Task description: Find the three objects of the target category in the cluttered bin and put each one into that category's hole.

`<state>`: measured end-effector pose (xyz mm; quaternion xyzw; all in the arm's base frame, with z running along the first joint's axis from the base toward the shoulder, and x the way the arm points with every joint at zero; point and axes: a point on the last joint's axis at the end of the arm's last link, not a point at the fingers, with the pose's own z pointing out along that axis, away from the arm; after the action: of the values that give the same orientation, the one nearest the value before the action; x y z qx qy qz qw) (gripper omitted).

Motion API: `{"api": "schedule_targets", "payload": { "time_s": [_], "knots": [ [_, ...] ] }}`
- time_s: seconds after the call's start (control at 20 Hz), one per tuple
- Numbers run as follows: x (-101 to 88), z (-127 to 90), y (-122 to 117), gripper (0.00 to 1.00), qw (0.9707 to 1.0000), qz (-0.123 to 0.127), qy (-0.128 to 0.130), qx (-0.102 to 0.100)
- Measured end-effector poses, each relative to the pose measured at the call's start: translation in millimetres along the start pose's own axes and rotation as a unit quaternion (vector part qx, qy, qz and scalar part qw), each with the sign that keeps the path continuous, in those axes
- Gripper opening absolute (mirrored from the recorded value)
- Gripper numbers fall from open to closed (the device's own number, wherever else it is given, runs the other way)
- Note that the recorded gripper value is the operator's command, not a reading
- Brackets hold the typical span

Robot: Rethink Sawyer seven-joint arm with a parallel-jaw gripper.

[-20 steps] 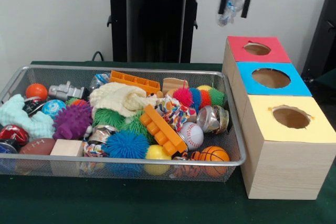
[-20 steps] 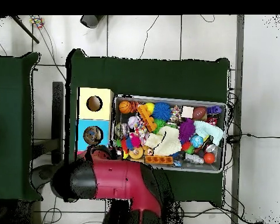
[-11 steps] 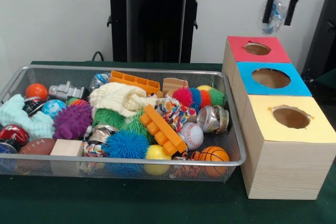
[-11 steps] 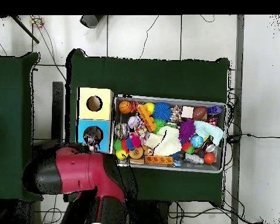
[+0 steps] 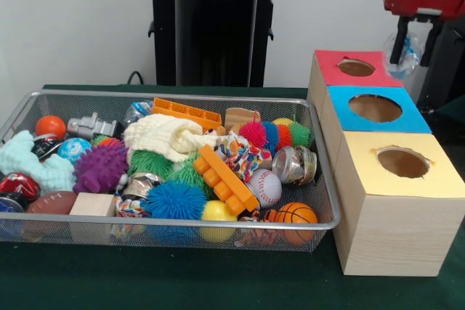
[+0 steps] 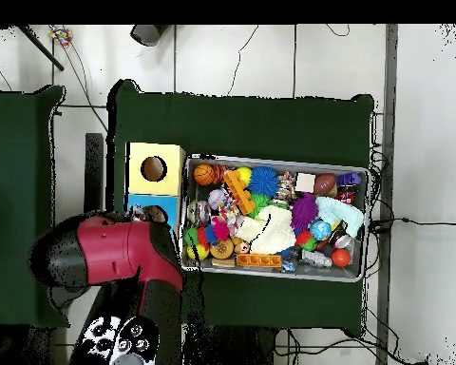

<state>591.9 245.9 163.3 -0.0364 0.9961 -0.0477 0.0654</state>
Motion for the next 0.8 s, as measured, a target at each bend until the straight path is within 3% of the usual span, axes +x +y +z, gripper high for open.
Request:
{"api": "schedule_targets", "payload": {
  "time_s": [0.3,0.8],
  "knots": [
    [-20.8,10.3,3.3,0.0,1.0,-0.001,-0.01,0.001],
    [-41.9,6.2,4.7,0.0,0.9996,-0.001,-0.028,-0.001]
  ]
}}
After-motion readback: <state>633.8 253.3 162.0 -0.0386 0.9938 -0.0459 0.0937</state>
